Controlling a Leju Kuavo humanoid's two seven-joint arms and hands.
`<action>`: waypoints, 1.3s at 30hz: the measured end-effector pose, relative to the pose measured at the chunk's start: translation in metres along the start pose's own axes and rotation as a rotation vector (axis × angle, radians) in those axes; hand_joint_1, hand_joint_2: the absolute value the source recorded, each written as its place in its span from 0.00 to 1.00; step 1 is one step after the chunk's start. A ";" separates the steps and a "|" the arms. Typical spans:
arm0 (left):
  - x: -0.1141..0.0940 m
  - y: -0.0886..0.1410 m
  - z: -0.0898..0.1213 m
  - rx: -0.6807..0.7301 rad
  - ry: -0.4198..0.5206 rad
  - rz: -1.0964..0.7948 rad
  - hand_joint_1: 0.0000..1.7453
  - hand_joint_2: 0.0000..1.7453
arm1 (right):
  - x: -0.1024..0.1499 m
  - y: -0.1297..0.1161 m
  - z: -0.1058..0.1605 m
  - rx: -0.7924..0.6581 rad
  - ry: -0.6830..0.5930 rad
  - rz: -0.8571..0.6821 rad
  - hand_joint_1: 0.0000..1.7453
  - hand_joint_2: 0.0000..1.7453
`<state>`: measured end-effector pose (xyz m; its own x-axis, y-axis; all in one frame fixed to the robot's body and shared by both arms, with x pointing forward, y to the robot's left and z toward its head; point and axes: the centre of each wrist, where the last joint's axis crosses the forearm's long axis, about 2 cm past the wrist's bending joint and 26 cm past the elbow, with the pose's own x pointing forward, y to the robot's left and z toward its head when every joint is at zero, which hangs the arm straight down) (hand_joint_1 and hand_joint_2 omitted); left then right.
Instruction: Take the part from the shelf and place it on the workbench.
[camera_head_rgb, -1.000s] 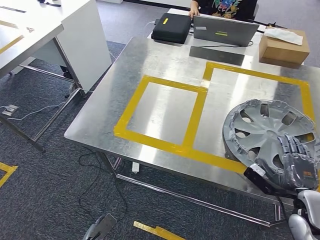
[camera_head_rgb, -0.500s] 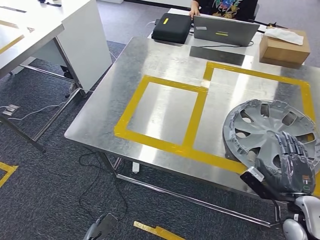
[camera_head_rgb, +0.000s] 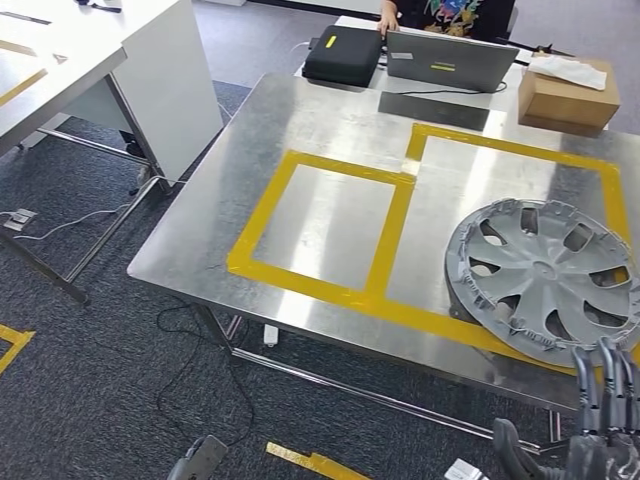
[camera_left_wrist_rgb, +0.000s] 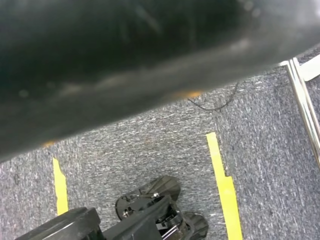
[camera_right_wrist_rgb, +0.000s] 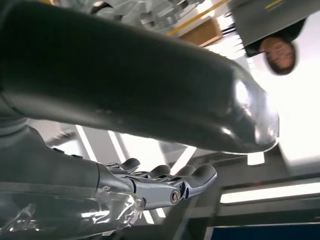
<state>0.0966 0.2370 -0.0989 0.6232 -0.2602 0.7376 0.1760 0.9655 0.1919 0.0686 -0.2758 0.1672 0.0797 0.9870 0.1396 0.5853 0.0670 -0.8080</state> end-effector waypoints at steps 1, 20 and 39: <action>0.000 0.000 0.000 0.003 0.001 0.000 0.00 0.00 | -0.002 -0.004 0.000 -0.008 0.044 -0.004 0.00 0.00; -0.004 -0.005 0.005 0.016 0.010 0.017 0.00 0.00 | -0.086 0.032 0.059 0.026 0.930 -0.117 0.00 0.00; -0.009 -0.012 0.011 0.054 0.030 0.059 0.00 0.00 | -0.036 0.162 0.197 0.433 1.664 -0.285 0.00 0.00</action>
<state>0.0806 0.2275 -0.1008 0.6542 -0.2024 0.7287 0.0974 0.9780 0.1843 0.0017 -0.2713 -0.0811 0.8580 -0.2340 0.4573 0.5094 0.5027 -0.6985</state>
